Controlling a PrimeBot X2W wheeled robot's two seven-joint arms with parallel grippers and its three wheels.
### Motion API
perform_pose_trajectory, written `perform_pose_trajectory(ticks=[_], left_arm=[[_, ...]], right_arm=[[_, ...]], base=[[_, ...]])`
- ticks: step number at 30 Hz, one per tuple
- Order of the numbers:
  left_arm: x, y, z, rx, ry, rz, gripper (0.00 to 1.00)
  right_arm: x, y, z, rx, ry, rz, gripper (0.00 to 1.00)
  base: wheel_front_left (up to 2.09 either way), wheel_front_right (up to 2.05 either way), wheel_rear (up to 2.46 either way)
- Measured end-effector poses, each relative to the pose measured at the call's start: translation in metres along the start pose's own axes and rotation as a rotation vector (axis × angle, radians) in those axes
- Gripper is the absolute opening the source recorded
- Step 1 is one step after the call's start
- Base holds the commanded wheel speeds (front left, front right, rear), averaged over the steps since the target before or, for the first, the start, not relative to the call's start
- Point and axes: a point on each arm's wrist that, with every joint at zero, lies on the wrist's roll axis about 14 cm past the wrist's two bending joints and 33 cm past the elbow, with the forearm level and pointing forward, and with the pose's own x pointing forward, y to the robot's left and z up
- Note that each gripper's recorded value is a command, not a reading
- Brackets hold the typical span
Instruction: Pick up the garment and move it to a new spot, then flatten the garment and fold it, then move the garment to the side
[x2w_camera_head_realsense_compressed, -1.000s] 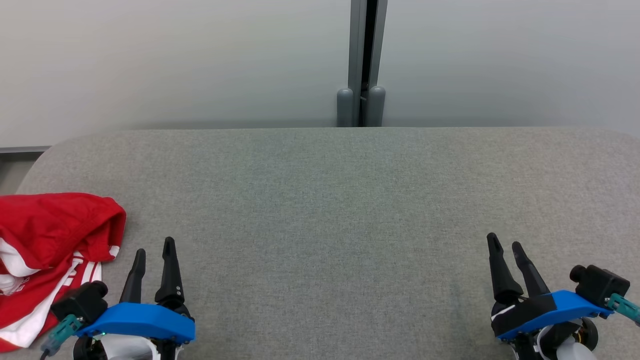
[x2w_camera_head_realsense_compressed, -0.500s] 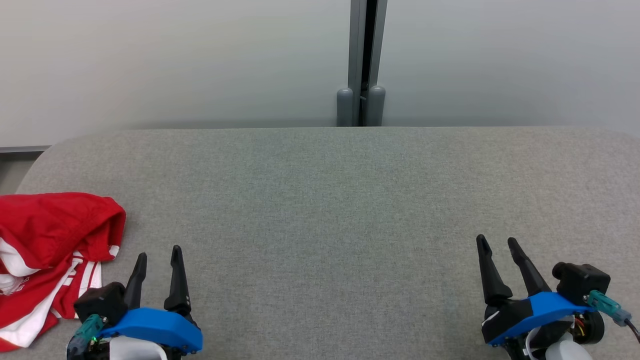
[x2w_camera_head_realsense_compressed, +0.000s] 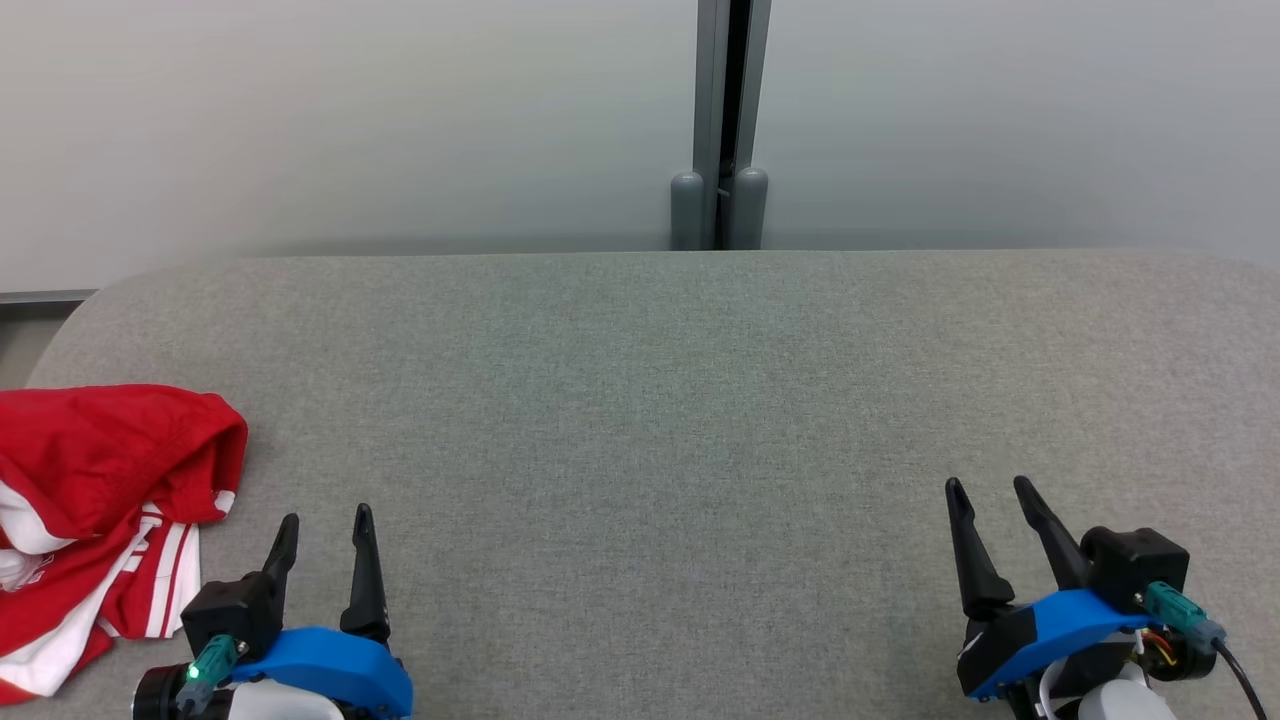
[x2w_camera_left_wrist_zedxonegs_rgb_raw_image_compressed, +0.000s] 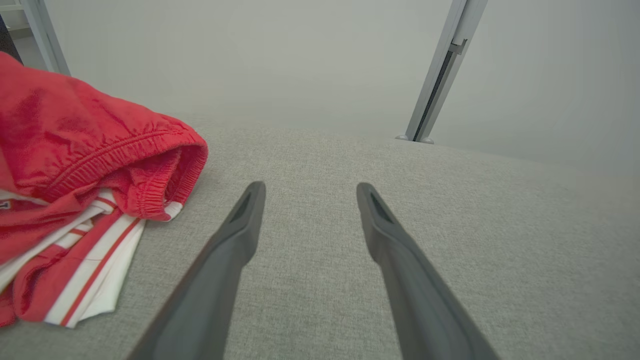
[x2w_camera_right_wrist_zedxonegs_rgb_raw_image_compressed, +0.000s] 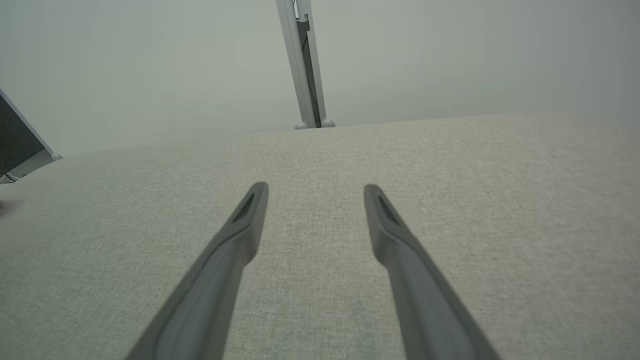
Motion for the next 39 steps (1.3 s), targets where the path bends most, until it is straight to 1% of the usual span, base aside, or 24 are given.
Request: perform_pose_trajectory(ticks=[10,16,27,32,36,39], left_arm=[[0.0,0.001,0.003,0.07,-0.023,0.005,1.0],[-0.002,0.003,0.0,0.087,-0.022,0.015,1.0],[-0.004,0.001,-0.002,0.163,-0.03,0.001,1.0],[-0.009,0.011,-0.001,0.18,-0.037,0.034,1.0],[-0.018,0.028,0.002,0.2,-0.046,0.084,1.0],[-0.032,0.049,0.002,0.197,-0.043,0.148,1.0]], right_arm=[[0.002,0.002,0.007,-0.086,-0.029,0.012,1.0],[0.001,-0.005,0.003,-0.108,-0.018,-0.004,1.0],[0.001,0.001,-0.004,-0.169,-0.005,0.022,1.0],[0.008,0.017,-0.015,-0.209,0.025,0.078,1.0],[0.02,0.041,-0.018,-0.238,0.026,0.155,1.0],[0.03,0.066,-0.02,-0.249,0.024,0.225,1.0]], base=[[0.0,0.0,0.0],[0.0,0.0,0.0],[0.0,0.0,0.0],[0.0,0.0,0.0],[0.0,0.0,0.0],[0.0,0.0,0.0]])
